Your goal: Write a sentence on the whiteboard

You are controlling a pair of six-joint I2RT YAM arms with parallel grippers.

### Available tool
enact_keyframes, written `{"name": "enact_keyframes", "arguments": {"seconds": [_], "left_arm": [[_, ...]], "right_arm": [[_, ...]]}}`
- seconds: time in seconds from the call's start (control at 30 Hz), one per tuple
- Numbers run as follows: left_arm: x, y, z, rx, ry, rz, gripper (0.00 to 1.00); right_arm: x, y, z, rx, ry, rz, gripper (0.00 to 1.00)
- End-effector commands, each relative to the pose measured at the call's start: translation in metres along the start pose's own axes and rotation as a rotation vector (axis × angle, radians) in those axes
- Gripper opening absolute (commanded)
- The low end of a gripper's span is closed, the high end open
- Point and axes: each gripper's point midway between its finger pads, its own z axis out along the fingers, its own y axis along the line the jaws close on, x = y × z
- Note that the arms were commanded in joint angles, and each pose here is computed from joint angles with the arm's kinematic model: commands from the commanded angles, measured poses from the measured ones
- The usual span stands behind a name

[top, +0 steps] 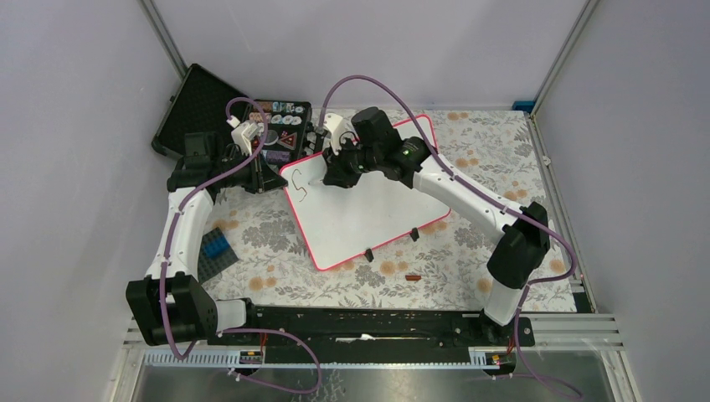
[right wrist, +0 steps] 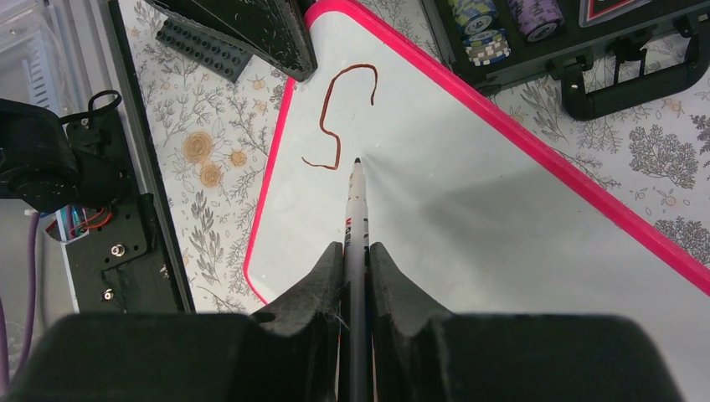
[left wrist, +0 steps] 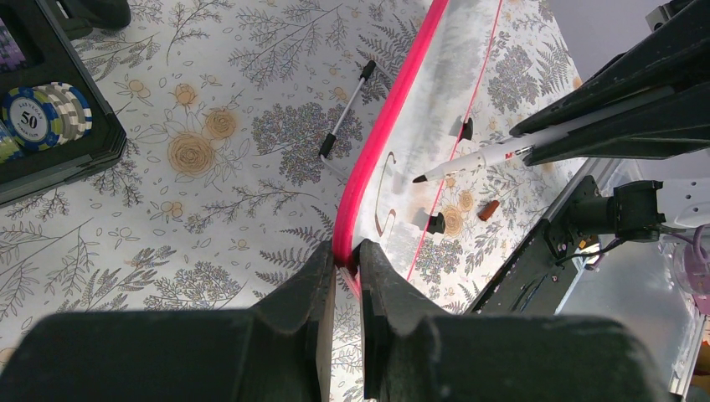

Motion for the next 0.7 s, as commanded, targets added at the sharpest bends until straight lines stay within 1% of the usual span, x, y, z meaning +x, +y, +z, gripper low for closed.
{"name": "enact_keyframes", "arguments": {"seconds": [0.0,0.3,0.67], "left_arm": [[-0.016,0.0,-0.005,-0.022,-0.058,0.108,0.0],[-0.015,0.0,-0.005,-0.022,-0.057,0.108,0.0],[-0.016,0.001,-0.004,-0.022,-0.056,0.105,0.0]], "right_arm": [[-0.011,-0.005,0.0,0.024,-0.028,-0.031,0.0],[0.008,-0.005,0.006,0.018,0.012,-0.019,0.0],[0.018,0.004,0.003,-0.014,0.026,-0.018,0.0]]}}
